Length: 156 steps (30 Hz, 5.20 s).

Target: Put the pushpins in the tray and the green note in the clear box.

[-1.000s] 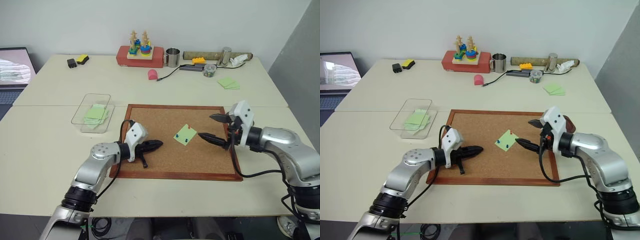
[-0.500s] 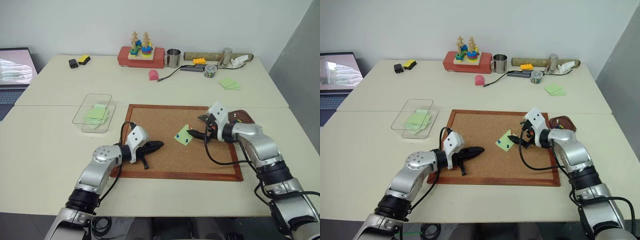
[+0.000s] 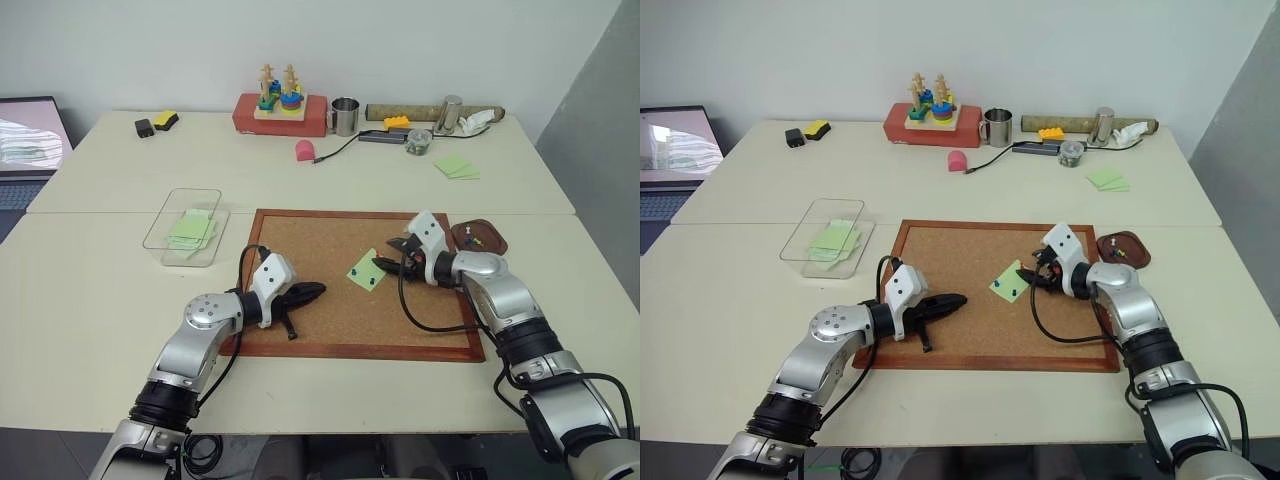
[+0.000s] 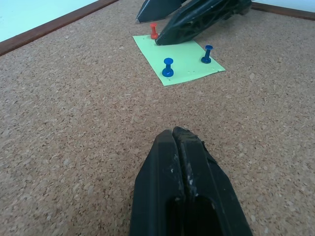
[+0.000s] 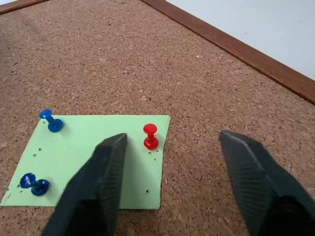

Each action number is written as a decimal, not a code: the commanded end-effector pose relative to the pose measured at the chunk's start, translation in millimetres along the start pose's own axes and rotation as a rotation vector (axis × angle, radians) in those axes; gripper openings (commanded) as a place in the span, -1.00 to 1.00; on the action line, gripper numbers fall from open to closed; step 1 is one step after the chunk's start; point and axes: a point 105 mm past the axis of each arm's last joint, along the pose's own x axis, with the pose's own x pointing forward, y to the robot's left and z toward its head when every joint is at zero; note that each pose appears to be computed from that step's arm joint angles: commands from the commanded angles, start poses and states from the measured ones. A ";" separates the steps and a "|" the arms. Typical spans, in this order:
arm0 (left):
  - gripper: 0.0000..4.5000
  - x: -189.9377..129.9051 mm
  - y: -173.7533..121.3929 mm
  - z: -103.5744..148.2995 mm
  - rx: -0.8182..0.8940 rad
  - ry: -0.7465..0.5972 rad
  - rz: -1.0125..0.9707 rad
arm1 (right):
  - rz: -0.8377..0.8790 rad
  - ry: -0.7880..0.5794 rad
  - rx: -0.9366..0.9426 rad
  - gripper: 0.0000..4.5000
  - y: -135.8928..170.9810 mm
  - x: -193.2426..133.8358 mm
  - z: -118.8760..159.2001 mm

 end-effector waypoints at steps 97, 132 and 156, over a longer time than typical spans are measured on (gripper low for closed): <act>-1.00 -4.5 -16.8 -42.5 -0.033 0.149 -0.048 | 0.111 -0.009 -0.184 0.64 57.7 -54.6 16.2; -1.00 -5.9 -20.8 -49.0 -0.031 0.172 -0.050 | 0.196 -0.131 -0.140 -0.96 64.7 -34.1 26.3; -1.00 -3.2 -22.4 -49.4 0.000 0.184 -0.066 | -0.482 0.113 -0.278 -0.96 -77.2 -130.8 16.9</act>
